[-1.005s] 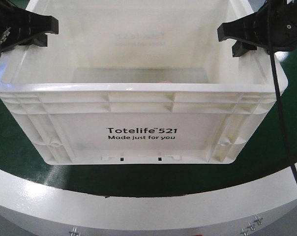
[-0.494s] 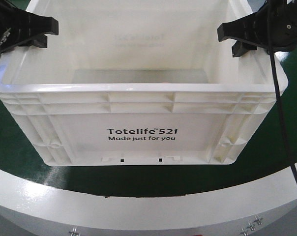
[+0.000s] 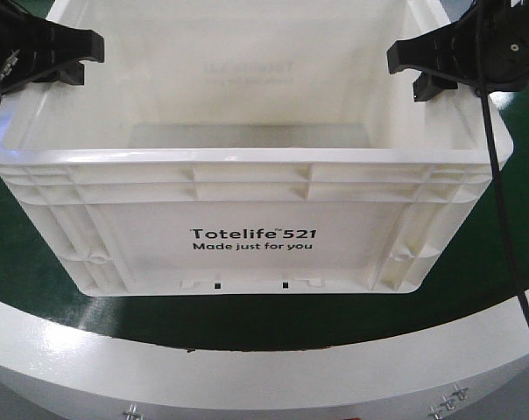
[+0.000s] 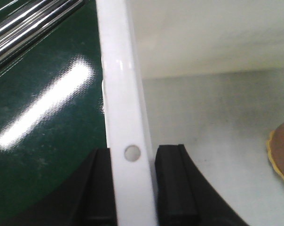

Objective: Place moving items into box and shelve
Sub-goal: 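Hold the tote raised in both grippers while the base backs away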

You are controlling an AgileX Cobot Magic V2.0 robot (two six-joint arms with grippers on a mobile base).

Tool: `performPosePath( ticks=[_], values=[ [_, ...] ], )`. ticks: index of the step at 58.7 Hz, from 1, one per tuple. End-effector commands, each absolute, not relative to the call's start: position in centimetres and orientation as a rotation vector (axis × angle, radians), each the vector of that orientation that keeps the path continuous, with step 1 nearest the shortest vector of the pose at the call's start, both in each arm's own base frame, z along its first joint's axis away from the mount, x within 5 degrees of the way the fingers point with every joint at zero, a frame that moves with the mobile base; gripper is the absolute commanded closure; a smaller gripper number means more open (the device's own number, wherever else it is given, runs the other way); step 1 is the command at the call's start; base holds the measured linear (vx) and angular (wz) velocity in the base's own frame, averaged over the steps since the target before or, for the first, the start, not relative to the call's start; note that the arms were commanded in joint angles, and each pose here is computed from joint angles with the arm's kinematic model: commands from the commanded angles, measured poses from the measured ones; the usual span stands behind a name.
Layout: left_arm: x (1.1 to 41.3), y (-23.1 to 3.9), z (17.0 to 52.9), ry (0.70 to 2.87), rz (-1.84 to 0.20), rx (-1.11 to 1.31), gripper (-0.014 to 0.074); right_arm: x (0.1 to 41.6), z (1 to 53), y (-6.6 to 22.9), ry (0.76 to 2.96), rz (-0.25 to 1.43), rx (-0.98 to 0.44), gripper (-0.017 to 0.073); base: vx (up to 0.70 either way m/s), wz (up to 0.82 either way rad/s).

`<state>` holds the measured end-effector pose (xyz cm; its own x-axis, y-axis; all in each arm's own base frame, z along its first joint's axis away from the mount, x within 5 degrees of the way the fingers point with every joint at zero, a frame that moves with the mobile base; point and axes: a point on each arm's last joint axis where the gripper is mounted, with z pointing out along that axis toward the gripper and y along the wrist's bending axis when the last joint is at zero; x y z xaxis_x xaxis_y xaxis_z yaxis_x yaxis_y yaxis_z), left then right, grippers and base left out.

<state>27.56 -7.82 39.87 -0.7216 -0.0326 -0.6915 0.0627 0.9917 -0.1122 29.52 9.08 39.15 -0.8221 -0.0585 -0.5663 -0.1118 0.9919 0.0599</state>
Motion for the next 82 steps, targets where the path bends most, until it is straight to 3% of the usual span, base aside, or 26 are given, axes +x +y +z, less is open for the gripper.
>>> performPosePath(
  ticks=[1, 82],
  values=[
    [26.86, -7.21, 43.19, 2.174, -0.169, 0.030, 0.0594, 28.86, 42.72, 8.21, 2.329, 0.109, -0.126, 0.0564, 0.00, 0.00],
    [26.89, -7.22, 43.17, 2.174, -0.169, 0.030, 0.0594, 28.86, 42.72, 8.21, 2.329, 0.109, -0.126, 0.0564, -0.01, -0.01]
  ],
)
